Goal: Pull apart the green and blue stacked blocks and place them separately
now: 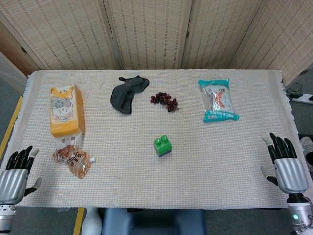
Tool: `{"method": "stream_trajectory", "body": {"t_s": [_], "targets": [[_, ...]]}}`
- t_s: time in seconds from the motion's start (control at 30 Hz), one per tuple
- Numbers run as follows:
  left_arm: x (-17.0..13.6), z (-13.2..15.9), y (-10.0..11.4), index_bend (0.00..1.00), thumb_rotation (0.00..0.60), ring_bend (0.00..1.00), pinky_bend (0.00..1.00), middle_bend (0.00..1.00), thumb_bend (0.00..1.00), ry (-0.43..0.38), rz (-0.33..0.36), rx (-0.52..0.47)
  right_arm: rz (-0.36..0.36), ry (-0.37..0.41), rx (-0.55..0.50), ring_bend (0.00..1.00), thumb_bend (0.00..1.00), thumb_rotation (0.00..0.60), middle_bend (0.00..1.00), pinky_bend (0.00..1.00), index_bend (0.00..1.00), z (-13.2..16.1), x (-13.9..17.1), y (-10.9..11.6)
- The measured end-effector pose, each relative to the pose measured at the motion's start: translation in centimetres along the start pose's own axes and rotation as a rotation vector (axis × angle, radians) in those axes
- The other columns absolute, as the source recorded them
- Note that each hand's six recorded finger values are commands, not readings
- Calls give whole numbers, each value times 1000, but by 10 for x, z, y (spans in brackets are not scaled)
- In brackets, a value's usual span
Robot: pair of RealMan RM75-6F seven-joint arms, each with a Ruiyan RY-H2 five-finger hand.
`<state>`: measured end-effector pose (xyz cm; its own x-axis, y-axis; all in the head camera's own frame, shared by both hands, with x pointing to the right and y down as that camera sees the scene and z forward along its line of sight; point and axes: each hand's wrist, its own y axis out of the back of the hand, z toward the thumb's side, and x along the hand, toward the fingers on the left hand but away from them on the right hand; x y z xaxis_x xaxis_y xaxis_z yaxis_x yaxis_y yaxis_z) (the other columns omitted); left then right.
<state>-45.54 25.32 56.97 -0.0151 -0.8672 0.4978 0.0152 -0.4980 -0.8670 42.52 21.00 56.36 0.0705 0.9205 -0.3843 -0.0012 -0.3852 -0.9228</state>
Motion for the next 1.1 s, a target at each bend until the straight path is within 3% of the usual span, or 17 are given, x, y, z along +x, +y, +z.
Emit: {"method": "stream_trajectory", "body": {"t_s": [0.37,0.53,0.67,0.83,0.93,1.1], "targets": [[5,13,-6,58,600,0,0,85,355,-70,-27,-33,-4,-5,21,0,330,600,0,0,0,-1,11,1],[7,29,-12,101,600,128,44,234,351,-147,-32,-124,-15,4,16,0,329,600,0,0,0,1,16,5],[15,47,-16,118,600,115,38,241,300,-199,-83,-228,-30,13,4,0,330,600,0,0,0,1,18,10],[34,83,-6,149,600,127,46,263,257,-279,-128,-316,-32,19,-15,0,330,600,0,0,0,-2,17,14],[43,93,-6,126,600,136,87,264,242,-280,-158,-352,-40,17,-24,0,330,600,0,0,0,-3,17,17],[58,111,-10,6,600,88,26,223,224,-246,-214,-381,-27,16,-29,0,330,600,0,0,0,-5,15,14]]}}
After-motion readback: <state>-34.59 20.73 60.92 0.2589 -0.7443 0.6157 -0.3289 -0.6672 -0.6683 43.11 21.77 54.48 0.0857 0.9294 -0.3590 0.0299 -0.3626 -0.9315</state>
